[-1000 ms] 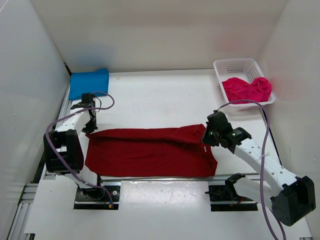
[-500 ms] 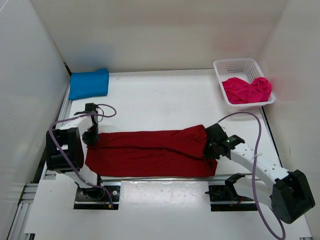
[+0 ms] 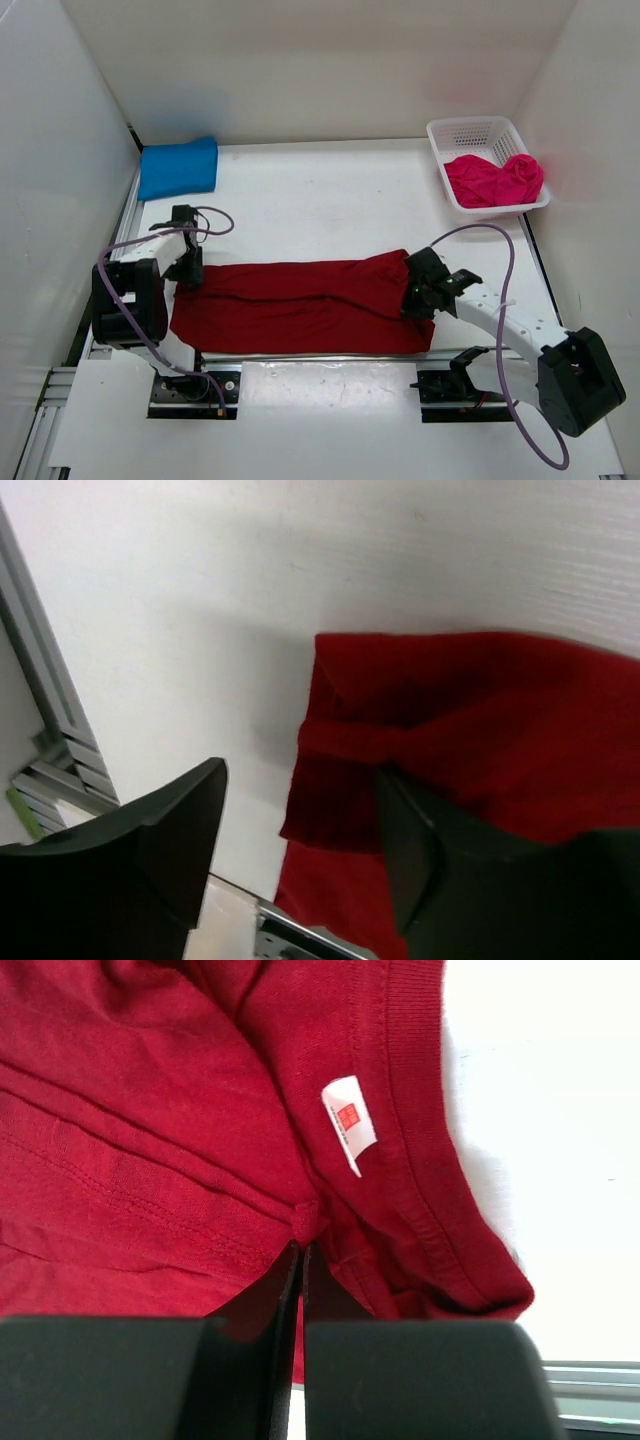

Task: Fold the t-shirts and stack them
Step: Fold the other side of the tshirt into a rectangle

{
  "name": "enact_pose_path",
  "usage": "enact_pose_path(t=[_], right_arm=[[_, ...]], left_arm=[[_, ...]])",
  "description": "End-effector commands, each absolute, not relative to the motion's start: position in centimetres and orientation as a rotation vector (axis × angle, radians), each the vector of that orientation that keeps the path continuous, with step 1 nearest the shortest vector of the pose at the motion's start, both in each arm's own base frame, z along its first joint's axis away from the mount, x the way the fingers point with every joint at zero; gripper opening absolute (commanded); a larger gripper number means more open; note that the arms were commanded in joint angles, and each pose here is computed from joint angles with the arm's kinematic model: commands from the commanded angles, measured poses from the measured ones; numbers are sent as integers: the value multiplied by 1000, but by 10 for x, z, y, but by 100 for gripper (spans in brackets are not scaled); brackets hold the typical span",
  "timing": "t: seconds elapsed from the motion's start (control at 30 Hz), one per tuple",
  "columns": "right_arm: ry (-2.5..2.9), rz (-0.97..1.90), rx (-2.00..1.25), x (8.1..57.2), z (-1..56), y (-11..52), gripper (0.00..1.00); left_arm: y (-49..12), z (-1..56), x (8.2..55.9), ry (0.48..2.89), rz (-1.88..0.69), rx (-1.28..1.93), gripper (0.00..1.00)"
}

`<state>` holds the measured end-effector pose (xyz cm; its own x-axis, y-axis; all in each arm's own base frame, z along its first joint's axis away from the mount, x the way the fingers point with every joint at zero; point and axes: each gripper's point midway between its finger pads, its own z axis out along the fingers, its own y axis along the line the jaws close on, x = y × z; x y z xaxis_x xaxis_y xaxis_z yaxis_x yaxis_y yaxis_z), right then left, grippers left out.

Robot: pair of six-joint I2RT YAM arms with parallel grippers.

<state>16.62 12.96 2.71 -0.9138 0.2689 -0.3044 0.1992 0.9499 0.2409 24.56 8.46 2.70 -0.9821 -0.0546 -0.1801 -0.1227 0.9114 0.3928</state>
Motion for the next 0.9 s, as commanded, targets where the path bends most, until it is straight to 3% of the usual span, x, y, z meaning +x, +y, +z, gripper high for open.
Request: enact_pose_path(t=[0.0,0.13,0.17,0.23,0.27,0.37,0.53,0.7,0.87], right_arm=[[2753,338,332,168,29,136,0],[2781,325,332,166,23,137,0],[2781,325,332,166,22,137,0],[2779,328,331,168,22,138,0],[2779,328,331,167,19,138,0],[2787,320,332,167,18,137,0],[2793,301,390,165,13,135,0],[2760,314,480,170,16,136,0],[2759,345,501,170,16,137,0]], left_arm=[[89,58,263,2777,644,-168,74],[61,135,314,2518,444,-137,76],[30,170,330,2417,349,-51,76],[-23,186,337,2372,198,118,76],[-78,192,334,2346,107,300,76],[-188,172,303,2404,-154,702,75],[-318,152,272,2417,-663,1062,59],[-380,125,275,2403,-818,1179,54],[-402,105,271,2406,-854,1232,53]])
